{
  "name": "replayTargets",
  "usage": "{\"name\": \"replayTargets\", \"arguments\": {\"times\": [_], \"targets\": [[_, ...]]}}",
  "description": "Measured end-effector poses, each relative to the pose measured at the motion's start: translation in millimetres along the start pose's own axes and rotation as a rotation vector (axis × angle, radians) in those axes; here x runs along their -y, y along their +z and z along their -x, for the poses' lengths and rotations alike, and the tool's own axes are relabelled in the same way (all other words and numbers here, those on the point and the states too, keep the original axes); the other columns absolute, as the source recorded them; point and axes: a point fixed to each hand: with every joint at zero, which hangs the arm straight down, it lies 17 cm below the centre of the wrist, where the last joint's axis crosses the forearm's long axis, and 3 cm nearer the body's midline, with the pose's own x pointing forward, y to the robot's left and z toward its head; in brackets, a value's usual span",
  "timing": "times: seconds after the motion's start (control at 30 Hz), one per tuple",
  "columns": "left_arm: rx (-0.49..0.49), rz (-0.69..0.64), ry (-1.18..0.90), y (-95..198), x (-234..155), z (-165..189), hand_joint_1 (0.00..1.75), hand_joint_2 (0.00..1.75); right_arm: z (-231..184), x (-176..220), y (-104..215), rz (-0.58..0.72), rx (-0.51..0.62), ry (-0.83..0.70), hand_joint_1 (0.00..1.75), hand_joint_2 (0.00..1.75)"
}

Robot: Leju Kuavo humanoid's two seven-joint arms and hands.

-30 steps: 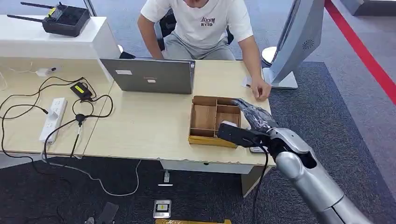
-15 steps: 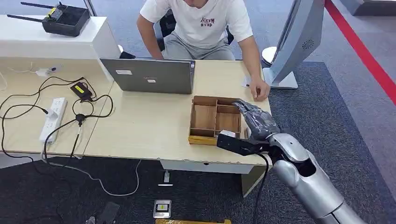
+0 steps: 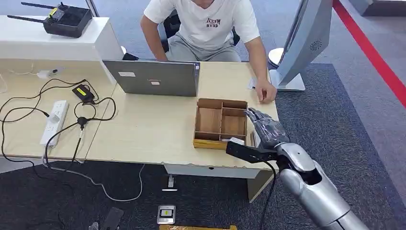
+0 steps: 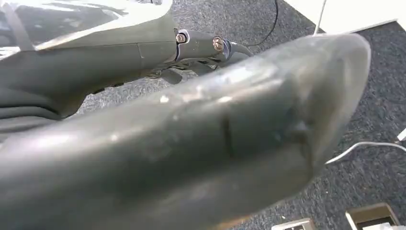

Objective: Pass the card to the sensor for recognition and then transmit it.

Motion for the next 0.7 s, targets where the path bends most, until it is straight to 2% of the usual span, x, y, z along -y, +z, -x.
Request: {"name": "replayTargets", "arguments": {"times": [0.7], "targets": [[0.003,0.006,-0.007,0,1,-1,0.0,0.0,1,-17,-10,-0.021,-0.001,-0.027,0.0,1.75]]}}
